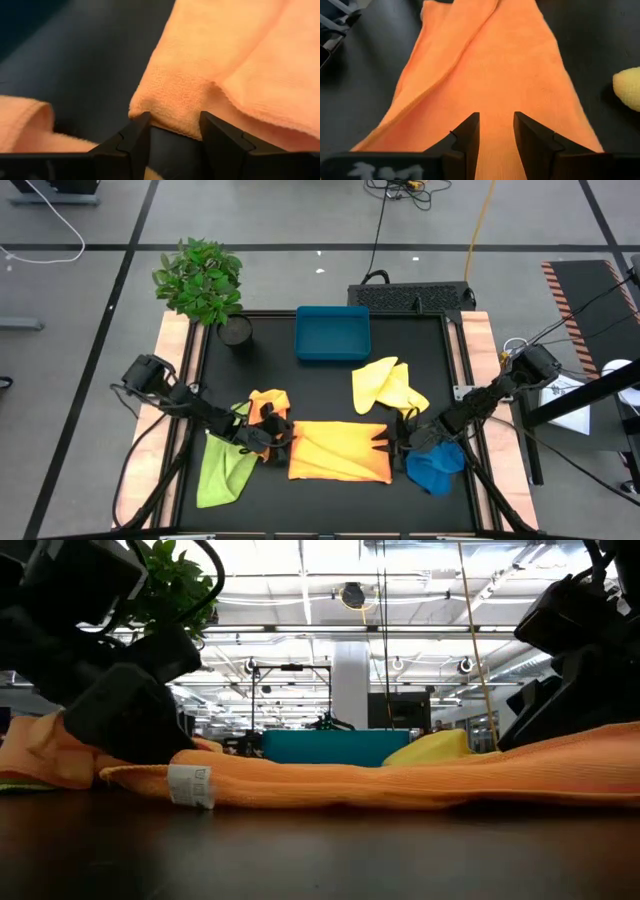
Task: Fold microfiber towels
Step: Fold the right orange microfiber towel
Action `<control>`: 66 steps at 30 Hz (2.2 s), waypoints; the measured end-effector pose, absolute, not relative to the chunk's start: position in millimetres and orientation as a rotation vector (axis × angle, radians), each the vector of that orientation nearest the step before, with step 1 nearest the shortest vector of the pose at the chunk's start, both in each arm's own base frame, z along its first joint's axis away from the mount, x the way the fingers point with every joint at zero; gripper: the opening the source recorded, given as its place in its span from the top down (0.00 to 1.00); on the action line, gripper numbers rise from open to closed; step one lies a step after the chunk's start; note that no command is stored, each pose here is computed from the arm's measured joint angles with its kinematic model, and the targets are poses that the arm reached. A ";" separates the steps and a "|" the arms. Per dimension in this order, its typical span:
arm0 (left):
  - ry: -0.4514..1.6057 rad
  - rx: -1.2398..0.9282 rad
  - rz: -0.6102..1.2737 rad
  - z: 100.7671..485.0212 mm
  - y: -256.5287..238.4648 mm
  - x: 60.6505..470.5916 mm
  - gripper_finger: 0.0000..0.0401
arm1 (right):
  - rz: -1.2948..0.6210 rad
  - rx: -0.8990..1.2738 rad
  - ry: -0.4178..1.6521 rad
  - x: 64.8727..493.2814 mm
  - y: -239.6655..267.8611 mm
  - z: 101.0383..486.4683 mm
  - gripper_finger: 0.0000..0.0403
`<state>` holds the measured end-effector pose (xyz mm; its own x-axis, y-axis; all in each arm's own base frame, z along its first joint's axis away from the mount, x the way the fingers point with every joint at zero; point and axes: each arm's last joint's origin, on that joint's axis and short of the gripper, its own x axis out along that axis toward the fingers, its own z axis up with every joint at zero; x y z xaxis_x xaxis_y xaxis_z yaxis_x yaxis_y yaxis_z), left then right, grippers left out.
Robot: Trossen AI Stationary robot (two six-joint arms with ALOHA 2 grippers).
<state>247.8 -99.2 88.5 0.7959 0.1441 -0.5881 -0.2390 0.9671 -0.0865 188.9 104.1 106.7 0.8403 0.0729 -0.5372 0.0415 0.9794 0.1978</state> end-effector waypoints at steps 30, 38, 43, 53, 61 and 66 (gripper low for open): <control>0.654 0.044 0.167 111.5 -113.8 268.8 0.56 | -0.113 0.180 0.641 195.0 79.0 99.9 0.73; 0.722 0.144 0.198 122.6 -117.2 278.8 0.56 | -0.112 0.176 0.639 195.3 78.7 100.1 0.73; 0.760 0.112 0.225 119.1 -115.6 275.4 0.56 | -0.113 0.176 0.639 195.3 78.6 100.1 0.73; 0.758 0.070 0.144 109.2 -125.1 278.5 0.56 | -0.113 0.176 0.639 195.3 78.6 100.1 0.73; 0.692 0.085 0.072 115.3 -137.7 278.6 0.56 | -0.113 0.177 0.639 195.3 78.6 100.1 0.73; 0.678 0.041 -0.045 117.9 -147.6 278.1 0.56 | -0.117 0.181 0.638 195.3 78.5 100.1 0.73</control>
<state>278.1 -147.6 117.9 0.7779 -0.0284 -0.6277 0.0550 0.9982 0.0230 195.3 78.5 100.1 0.7974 -0.0523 -0.6012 0.1637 0.9776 0.1322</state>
